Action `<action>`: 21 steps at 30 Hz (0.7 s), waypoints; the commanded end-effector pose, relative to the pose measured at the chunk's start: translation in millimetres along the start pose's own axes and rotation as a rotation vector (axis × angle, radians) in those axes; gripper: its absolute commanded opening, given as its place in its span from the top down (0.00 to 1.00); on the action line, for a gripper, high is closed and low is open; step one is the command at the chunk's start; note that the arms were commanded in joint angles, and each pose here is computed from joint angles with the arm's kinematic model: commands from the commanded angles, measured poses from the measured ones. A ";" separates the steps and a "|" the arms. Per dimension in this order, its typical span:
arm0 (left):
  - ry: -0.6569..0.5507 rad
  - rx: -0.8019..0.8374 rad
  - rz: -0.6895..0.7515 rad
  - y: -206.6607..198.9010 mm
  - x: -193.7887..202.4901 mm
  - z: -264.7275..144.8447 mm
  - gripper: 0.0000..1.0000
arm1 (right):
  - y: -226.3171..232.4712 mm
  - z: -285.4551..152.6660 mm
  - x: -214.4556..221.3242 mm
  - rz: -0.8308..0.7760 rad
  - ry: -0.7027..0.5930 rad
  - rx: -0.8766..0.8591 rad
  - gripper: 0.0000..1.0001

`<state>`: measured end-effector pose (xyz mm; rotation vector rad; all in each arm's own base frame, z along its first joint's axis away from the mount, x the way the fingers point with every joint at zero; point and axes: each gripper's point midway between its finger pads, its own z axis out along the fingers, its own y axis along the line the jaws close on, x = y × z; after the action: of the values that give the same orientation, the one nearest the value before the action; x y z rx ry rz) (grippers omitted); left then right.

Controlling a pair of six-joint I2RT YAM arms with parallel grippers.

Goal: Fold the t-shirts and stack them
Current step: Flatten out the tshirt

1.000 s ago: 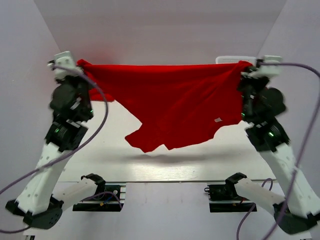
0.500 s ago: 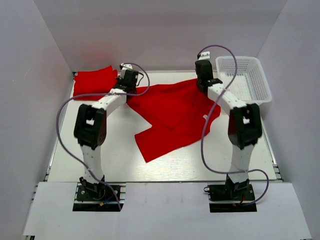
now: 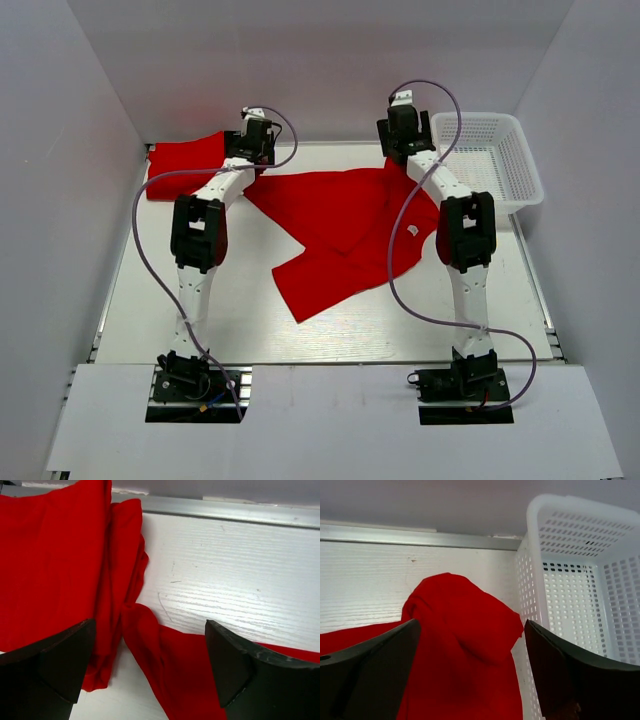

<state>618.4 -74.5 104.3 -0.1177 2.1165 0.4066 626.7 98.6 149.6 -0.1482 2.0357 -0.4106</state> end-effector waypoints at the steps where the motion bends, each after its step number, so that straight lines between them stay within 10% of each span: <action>1: -0.078 0.023 -0.045 11.6 -52.3 -30.5 0.00 | -13.7 -19.1 -54.0 0.041 -0.112 -0.006 0.10; 9: -0.159 0.327 0.028 -21.7 -70.0 -96.0 0.00 | 18.2 -109.8 -53.9 0.132 -0.069 -0.346 0.10; 21: 0.183 0.553 0.069 -94.8 58.4 -67.3 0.00 | 101.8 -223.0 139.5 0.298 0.313 -0.777 0.10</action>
<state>568.9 -177.5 94.3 0.2584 2.2437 -0.1149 394.9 182.7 114.4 -0.2713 2.3246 0.4016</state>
